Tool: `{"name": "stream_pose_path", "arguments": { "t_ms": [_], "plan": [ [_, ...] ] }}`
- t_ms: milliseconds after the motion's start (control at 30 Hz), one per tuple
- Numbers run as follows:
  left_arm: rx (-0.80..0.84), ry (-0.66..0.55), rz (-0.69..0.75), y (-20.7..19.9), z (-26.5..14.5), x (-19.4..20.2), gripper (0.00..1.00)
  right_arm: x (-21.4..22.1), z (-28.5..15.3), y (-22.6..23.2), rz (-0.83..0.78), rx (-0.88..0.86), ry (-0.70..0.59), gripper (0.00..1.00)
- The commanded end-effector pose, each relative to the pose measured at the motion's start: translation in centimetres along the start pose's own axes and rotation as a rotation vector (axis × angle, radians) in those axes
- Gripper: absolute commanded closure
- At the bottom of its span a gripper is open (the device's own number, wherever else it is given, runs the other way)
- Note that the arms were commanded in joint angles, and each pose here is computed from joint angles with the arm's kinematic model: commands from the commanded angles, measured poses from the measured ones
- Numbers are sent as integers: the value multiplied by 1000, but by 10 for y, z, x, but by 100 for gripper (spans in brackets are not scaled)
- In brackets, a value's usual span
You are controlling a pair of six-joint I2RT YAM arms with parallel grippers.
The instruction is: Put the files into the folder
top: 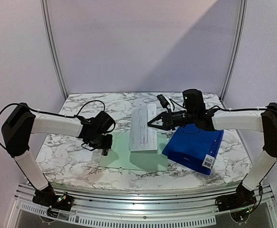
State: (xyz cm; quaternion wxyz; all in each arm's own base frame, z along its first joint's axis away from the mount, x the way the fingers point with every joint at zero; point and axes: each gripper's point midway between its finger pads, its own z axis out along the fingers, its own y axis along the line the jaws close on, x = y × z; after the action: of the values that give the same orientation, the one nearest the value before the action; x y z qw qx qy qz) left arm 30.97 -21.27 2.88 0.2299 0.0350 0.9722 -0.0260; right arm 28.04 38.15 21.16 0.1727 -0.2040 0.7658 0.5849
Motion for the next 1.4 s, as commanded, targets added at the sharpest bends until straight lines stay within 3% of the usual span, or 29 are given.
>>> {"name": "stream_pose_path", "arguments": {
  "t_ms": [0, 533, 667, 933, 1367],
  "plan": [
    [4, 143, 7, 8, 17, 40, 100, -5, 15, 19, -5, -111, -21, 100],
    [29, 146, 4, 6, 17, 42, 100, 29, 85, -37, 329, -285, 81, 100],
    [34, 142, 1, 7, 16, 41, 100, 44, 95, -65, 435, -208, 119, 100],
    [58, 141, -7, 3, 16, 39, 100, 68, 105, -104, 479, -45, 167, 100],
    [130, 149, -23, -7, 14, 39, 100, 90, 112, -157, 436, 157, 186, 100]
  ]
}}
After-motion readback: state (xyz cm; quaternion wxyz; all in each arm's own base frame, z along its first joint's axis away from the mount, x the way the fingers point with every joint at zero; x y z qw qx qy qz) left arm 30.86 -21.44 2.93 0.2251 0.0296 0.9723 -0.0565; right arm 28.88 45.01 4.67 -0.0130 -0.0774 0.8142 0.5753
